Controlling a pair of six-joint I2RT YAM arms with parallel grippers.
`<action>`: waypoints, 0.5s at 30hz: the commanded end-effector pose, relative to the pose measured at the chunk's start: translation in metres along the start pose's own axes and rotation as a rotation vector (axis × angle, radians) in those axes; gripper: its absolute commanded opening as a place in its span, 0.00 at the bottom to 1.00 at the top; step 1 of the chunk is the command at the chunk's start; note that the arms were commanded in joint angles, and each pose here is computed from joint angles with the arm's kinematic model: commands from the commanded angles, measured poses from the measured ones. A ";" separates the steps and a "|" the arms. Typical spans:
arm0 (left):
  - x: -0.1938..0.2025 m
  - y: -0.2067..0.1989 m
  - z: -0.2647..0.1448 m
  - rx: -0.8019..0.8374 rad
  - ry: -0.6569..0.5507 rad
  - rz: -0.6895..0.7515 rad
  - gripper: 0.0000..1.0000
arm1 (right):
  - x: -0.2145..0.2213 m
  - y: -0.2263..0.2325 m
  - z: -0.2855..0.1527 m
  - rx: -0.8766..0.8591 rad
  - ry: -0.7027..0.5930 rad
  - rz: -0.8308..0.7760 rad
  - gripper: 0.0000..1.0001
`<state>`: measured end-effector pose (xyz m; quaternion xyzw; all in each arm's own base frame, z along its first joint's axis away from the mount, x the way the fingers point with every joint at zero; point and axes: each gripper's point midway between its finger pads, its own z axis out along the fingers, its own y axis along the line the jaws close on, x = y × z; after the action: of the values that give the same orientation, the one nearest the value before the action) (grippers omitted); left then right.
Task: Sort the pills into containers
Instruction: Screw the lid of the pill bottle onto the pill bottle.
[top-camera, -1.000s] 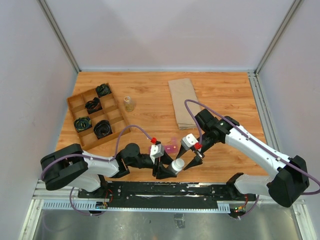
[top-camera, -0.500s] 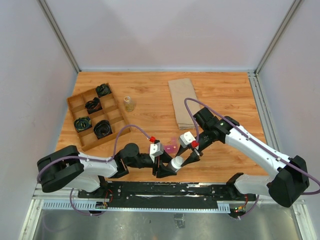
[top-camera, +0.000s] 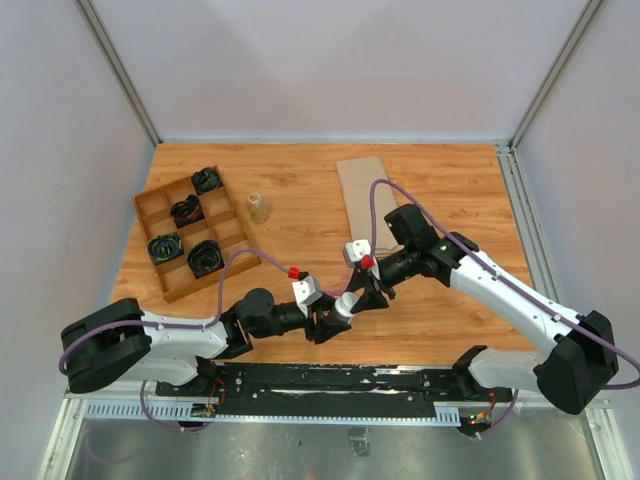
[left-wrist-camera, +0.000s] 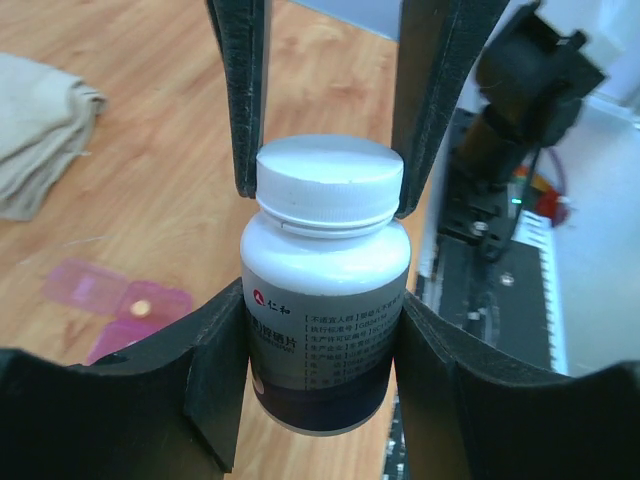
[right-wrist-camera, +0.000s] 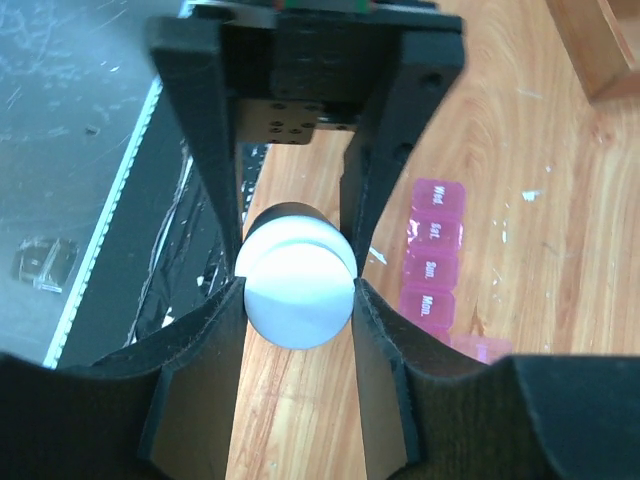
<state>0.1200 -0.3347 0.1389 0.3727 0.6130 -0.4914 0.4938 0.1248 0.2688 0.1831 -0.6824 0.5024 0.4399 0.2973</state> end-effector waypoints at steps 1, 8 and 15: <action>-0.090 0.036 -0.001 -0.250 -0.294 0.124 0.00 | 0.021 -0.025 0.011 0.128 0.104 0.306 0.23; -0.083 0.076 0.000 -0.457 -0.234 0.212 0.00 | 0.033 -0.043 0.017 0.162 0.195 0.520 0.32; -0.049 0.076 -0.005 -0.430 -0.189 0.172 0.00 | -0.011 -0.040 -0.016 0.187 0.047 0.411 0.80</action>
<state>0.1919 -0.3097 0.1284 0.3137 0.6631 -0.3152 0.6021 0.1776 0.2842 0.1648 -0.5546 0.6901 0.4033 0.2312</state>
